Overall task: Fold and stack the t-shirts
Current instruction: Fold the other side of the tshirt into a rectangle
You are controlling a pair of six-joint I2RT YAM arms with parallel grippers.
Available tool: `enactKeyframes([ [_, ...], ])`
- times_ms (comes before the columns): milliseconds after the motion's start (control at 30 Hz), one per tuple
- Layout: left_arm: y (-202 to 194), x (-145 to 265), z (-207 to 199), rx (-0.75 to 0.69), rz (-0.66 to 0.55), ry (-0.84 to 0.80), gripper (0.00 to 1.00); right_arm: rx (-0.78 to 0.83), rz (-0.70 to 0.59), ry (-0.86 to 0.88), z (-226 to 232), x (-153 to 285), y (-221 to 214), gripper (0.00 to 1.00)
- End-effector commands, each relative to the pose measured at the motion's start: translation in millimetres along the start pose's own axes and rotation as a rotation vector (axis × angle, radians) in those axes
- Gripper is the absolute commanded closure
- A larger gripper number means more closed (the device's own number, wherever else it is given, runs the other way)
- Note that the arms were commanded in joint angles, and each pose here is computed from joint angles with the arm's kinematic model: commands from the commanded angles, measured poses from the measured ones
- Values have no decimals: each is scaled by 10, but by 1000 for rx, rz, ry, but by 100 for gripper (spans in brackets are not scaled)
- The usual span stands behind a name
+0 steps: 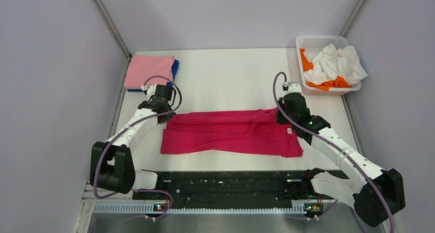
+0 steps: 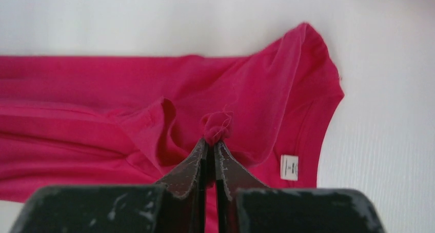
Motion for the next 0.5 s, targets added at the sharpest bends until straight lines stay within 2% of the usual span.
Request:
enactKeyframes([
  [0,-86,-21,61,50,-38,-19,100,-52,54,4,-7,86,-309,89],
  [133,-260,-94,187,76,0,45,100,-122,158,27,83,139,-648,82],
  [167,-302,-109,232,86,3,70,90,-141,193,30,115,172,-750,80],
  [200,-324,-116,275,94,-3,96,77,-170,229,36,160,220,-844,73],
  [267,-353,-100,341,107,-5,136,36,-196,297,37,198,339,-1011,56],
  [300,-341,-80,352,111,-12,143,26,-207,318,38,206,402,-1060,49],
  [333,-325,-55,355,114,-18,141,18,-217,331,40,207,462,-1082,39],
  [367,-297,-29,350,119,-27,137,13,-228,329,51,205,515,-1077,29],
  [467,-171,79,285,137,-51,107,11,-240,246,99,213,614,-920,9],
])
Point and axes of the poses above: each gripper's point midway between its finger pads, its own x axis back along the fingers, its own z axis along the line the jaws close on, y = z × x, the point moved 8 cm from there along x, back along the fingers, and after that the axes turned 4 degrees about x, right-handed, at the moved point
